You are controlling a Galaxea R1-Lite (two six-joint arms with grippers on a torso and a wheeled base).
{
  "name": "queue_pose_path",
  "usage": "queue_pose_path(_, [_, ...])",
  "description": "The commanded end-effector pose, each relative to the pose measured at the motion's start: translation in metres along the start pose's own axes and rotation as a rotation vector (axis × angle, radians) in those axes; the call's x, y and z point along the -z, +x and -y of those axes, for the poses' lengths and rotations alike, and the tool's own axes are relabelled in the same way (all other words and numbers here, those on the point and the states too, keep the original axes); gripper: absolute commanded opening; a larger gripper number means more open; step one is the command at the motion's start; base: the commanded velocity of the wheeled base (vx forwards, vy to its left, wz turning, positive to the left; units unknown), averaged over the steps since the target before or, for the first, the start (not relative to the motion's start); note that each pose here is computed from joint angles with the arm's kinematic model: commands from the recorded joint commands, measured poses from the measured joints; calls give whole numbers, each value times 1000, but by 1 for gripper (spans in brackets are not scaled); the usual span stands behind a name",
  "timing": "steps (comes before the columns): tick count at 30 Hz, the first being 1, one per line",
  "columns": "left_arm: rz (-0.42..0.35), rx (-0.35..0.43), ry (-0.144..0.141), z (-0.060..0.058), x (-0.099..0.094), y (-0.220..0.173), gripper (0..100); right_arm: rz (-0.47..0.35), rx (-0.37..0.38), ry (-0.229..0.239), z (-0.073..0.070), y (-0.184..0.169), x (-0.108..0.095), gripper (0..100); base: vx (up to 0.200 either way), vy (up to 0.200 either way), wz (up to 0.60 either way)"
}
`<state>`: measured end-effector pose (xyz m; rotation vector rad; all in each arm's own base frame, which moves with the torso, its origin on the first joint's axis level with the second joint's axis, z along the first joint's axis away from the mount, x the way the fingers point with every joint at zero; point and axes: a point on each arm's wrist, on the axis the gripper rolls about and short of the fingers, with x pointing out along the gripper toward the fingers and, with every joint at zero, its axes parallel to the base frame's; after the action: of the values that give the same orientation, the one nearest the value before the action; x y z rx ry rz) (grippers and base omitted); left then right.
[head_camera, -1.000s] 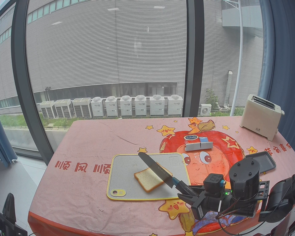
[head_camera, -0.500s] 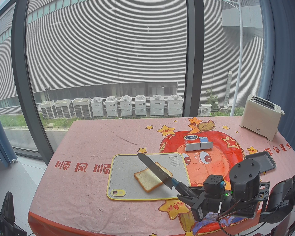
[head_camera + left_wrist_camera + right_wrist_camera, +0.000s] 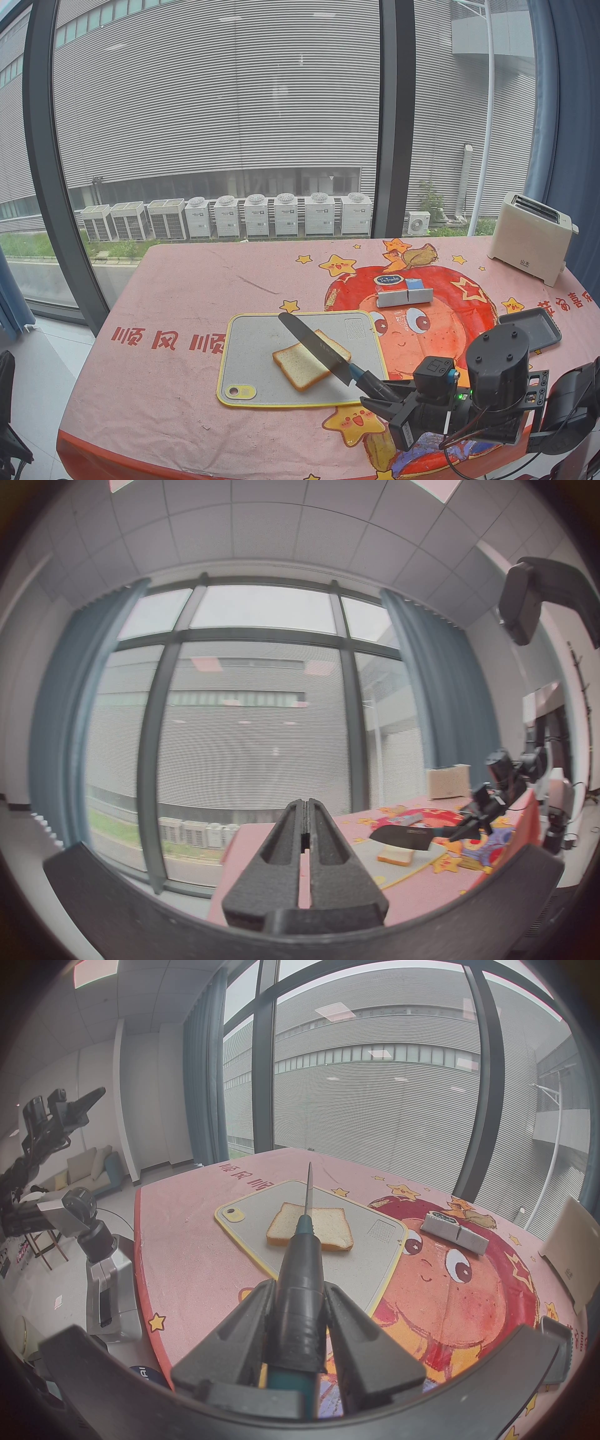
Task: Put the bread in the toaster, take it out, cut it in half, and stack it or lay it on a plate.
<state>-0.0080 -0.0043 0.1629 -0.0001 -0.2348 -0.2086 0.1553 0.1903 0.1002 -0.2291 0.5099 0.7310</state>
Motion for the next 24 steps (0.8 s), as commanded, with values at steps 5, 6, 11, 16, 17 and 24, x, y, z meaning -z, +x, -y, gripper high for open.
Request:
queue_pose_path(5, [-134,176,-40,-4,-16,41,0,-6,0,-2,0,1,1,0,0,0,0])
queue_pose_path(6, [-134,176,-40,-4,-16,41,0,-6,0,-2,0,1,1,0,0,0,0])
queue_pose_path(11, [-191,193,-54,-7,-20,61,0,-6,-3,-3,-1,1,1,0,0,0,0])
queue_pose_path(16, [-218,240,-65,-10,-27,78,0,-2,-8,-5,-2,0,1,0,0,0,0])
queue_pose_path(17, [-222,253,-66,-10,-29,82,0,-5,-8,-5,-2,0,1,0,0,0,0])
queue_pose_path(24, [-237,295,-78,-16,-40,118,0,-1,-8,-3,-2,-1,0,0,0,0,0])
